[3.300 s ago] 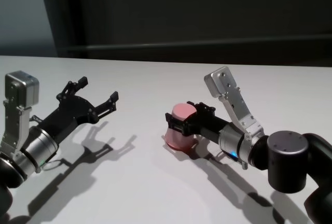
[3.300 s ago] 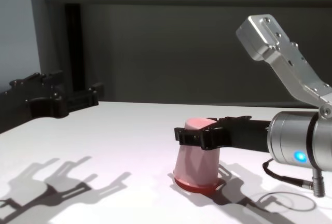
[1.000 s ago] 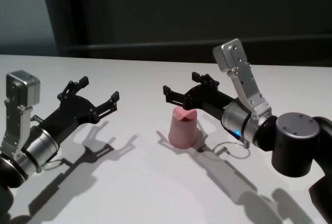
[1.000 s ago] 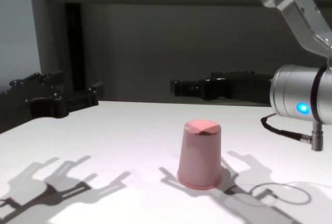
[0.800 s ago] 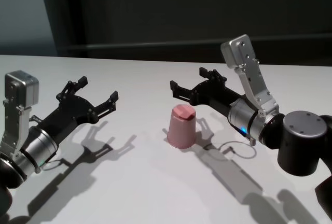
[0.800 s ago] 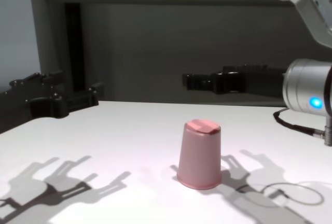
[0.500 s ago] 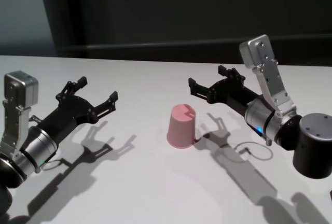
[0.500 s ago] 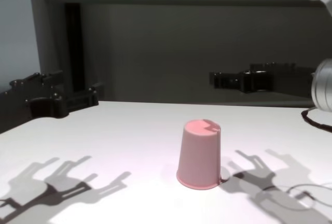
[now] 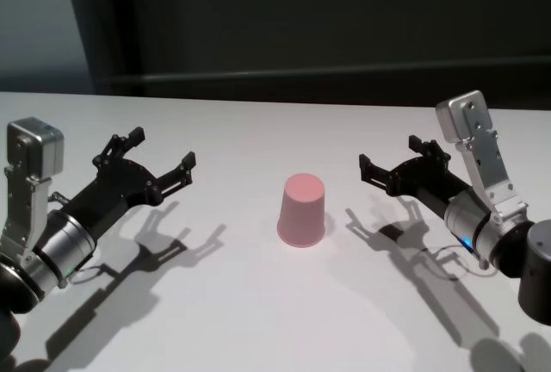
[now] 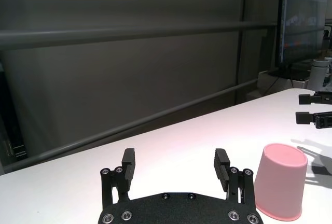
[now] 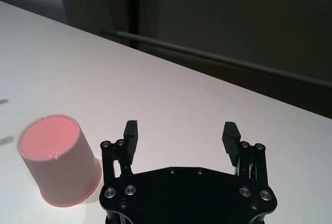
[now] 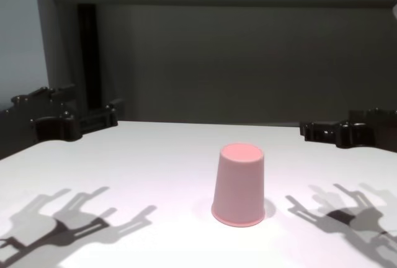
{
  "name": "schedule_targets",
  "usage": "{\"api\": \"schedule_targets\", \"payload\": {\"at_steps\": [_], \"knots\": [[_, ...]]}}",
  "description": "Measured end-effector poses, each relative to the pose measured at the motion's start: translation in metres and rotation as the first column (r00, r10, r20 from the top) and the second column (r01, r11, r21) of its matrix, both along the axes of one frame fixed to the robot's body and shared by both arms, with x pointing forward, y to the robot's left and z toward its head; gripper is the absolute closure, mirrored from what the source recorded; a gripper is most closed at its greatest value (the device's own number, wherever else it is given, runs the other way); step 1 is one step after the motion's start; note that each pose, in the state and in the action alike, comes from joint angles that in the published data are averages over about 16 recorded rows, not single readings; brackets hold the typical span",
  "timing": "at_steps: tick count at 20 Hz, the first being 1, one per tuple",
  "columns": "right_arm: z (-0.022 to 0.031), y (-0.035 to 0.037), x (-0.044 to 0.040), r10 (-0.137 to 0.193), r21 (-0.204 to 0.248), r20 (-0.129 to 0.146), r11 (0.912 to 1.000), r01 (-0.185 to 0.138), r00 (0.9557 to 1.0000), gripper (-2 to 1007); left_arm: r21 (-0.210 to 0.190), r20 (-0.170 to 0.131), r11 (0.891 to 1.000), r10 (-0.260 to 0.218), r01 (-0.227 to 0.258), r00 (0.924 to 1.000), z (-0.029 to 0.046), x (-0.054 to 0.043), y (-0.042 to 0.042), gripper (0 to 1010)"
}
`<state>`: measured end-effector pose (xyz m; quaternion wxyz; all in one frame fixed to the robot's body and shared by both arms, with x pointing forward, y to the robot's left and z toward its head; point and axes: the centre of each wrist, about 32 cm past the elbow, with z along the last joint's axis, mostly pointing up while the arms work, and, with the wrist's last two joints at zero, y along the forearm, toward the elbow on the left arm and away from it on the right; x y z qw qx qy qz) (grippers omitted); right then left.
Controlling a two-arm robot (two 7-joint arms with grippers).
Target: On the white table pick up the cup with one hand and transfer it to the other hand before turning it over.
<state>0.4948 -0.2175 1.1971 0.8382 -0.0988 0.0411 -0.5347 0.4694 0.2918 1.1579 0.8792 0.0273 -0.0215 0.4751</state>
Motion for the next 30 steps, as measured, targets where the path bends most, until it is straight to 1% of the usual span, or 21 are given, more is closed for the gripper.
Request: {"api": "schedule_targets", "payload": {"at_steps": [3, 4, 8, 11, 17, 30], "knots": [[-0.0071, -0.007, -0.0035, -0.027, -0.006, -0.015, 0.9996, 0.027, 0.9995, 3, 0.0, 0.0, 1.0, 0.0, 0.0, 1.0, 0.0, 0.0, 0.0, 9], [-0.0087, -0.0084, -0.0044, -0.033, -0.005, -0.019, 0.9994, 0.033, 0.9993, 3, 0.0, 0.0, 1.0, 0.0, 0.0, 1.0, 0.0, 0.0, 0.0, 9], [-0.0135, -0.0126, -0.0076, -0.053, 0.001, -0.031, 0.9986, 0.053, 0.9981, 3, 0.0, 0.0, 1.0, 0.0, 0.0, 1.0, 0.0, 0.0, 0.0, 9], [-0.016, -0.0143, -0.0093, -0.062, 0.006, -0.037, 0.9981, 0.062, 0.9974, 3, 0.0, 0.0, 1.0, 0.0, 0.0, 1.0, 0.0, 0.0, 0.0, 9], [-0.0182, -0.0148, -0.0109, -0.066, 0.016, -0.043, 0.9976, 0.067, 0.9969, 3, 0.0, 0.0, 1.0, 0.0, 0.0, 1.0, 0.0, 0.0, 0.0, 9], [-0.0194, -0.0131, -0.011, -0.064, 0.029, -0.049, 0.9974, 0.066, 0.9968, 3, 0.0, 0.0, 1.0, 0.0, 0.0, 1.0, 0.0, 0.0, 0.0, 9]]}}
